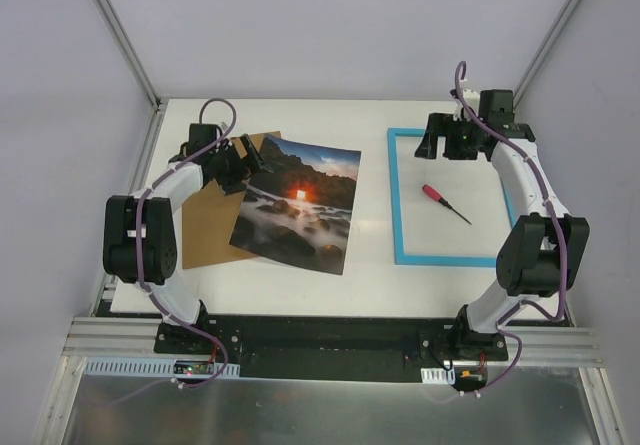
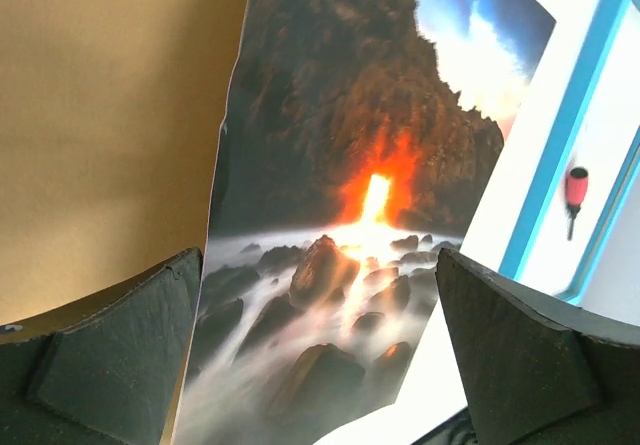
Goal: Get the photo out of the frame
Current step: Place the photo in the photo frame, then reset both arms
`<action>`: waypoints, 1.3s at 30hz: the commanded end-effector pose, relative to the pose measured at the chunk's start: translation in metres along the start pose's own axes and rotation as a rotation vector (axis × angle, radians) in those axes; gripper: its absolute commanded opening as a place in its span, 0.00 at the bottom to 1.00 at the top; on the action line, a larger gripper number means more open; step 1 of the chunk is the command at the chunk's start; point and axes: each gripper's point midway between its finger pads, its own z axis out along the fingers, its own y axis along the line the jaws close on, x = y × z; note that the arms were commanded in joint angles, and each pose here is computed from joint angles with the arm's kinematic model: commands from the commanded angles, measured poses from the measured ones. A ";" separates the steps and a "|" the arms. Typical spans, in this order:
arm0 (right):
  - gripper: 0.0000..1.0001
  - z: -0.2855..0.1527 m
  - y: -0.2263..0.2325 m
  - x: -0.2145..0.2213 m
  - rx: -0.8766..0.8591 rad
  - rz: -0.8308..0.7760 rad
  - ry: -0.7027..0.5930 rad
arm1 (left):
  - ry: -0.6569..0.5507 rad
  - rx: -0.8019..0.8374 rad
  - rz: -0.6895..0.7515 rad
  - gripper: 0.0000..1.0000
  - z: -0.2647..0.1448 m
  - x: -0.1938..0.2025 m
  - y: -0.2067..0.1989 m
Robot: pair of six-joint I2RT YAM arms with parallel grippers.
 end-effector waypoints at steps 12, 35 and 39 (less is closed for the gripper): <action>0.96 -0.079 0.013 0.014 0.032 -0.177 -0.075 | -0.173 0.099 0.570 0.99 -0.132 -0.031 -0.034; 0.96 -0.183 0.052 0.067 0.159 -0.337 -0.492 | -0.421 0.182 0.900 0.99 -0.236 0.017 -0.045; 0.96 -0.184 0.049 0.070 0.179 -0.340 -0.496 | -0.417 0.195 0.896 0.99 -0.236 0.019 -0.046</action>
